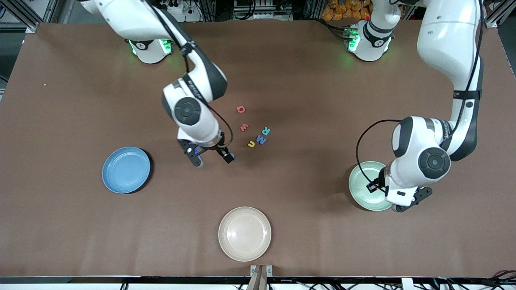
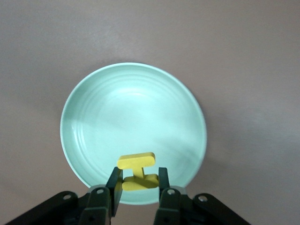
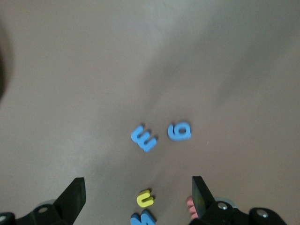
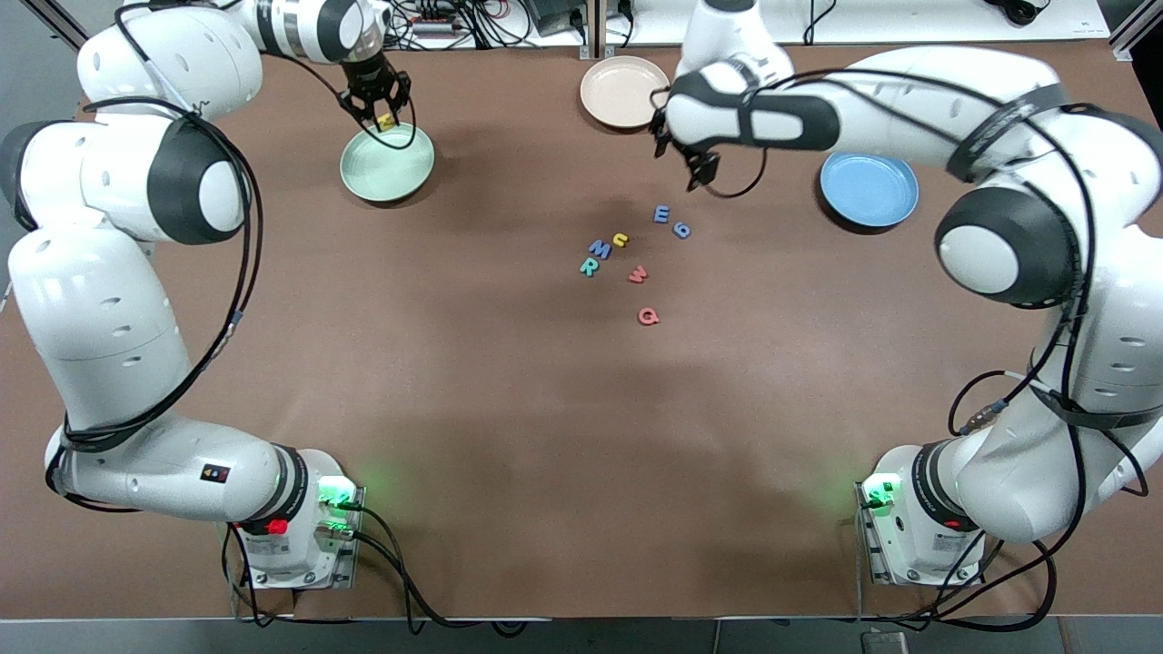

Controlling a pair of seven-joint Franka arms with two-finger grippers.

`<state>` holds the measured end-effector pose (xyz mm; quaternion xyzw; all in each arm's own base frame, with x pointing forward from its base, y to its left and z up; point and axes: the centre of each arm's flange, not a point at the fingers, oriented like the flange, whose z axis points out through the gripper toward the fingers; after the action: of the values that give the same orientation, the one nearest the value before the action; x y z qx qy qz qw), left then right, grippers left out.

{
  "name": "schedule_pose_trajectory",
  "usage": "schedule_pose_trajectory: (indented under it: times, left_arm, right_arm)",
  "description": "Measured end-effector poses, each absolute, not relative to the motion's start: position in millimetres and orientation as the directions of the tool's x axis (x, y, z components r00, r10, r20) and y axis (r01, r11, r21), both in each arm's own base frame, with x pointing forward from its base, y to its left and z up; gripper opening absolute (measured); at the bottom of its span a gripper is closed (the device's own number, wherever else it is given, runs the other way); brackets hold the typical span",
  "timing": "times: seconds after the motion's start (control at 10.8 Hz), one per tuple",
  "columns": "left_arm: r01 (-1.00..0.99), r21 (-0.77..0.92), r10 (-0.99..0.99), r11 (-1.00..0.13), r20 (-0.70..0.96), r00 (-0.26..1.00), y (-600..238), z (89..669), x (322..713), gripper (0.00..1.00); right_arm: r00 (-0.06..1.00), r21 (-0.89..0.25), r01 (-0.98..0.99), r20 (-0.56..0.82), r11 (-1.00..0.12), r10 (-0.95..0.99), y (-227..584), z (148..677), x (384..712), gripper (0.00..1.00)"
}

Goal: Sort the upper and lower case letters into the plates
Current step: 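Carry the H to the green plate while the right gripper reaches the letters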

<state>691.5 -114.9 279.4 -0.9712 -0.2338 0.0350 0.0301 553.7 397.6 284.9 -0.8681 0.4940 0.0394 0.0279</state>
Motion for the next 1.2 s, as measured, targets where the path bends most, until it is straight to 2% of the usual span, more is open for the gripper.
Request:
schedule_pose_trajectory:
  times: [0.18, 0.37, 0.46, 0.55, 0.65, 0.74, 0.92, 1.01, 1.2]
  left_arm:
    - [0.41, -0.081, 0.416, -0.908, -0.077, 0.906, -91, 253, 694, 0.34]
    - [0.352, -0.072, 0.358, -0.933, -0.084, 0.93, -61, 245, 698, 0.41]
    - [0.33, -0.066, 0.335, -0.942, -0.083, 0.939, -45, 247, 700, 0.51]
    - [0.322, -0.061, 0.326, -0.945, -0.078, 0.942, -35, 250, 703, 0.59]
    - [0.321, -0.058, 0.325, -0.945, -0.072, 0.943, -33, 253, 705, 0.61]
    - [0.318, -0.054, 0.322, -0.946, -0.069, 0.944, -36, 255, 705, 0.68]
    - [0.316, -0.045, 0.318, -0.948, -0.067, 0.946, -41, 258, 706, 0.94]
    - [0.319, -0.039, 0.321, -0.947, -0.066, 0.945, -41, 259, 707, 1.0]
    - [0.322, -0.034, 0.324, -0.946, -0.067, 0.944, -41, 260, 707, 1.0]
  right_arm:
    - [0.426, -0.019, -0.905, -0.053, -0.426, -0.903, 446, 231, 520, 1.0]
    - [0.368, -0.022, -0.93, -0.014, -0.368, -0.93, 488, 178, 478, 1.0]
    - [0.345, -0.02, -0.939, -0.009, -0.344, -0.939, 499, 166, 465, 1.0]
    - [0.323, -0.026, -0.946, -0.007, -0.323, -0.946, 504, 168, 462, 1.0]
    - [0.303, -0.031, -0.952, -0.009, -0.303, -0.953, 503, 170, 466, 1.0]
    - [0.285, -0.036, -0.958, -0.005, -0.285, -0.959, 500, 171, 471, 1.0]
    - [0.251, -0.052, -0.967, 0.003, -0.251, -0.968, 487, 175, 489, 1.0]
    - [0.232, -0.06, -0.971, 0.004, -0.232, -0.973, 480, 177, 499, 1.0]
    - [0.178, -0.076, -0.981, -0.017, -0.177, -0.984, 462, 183, 523, 1.0]
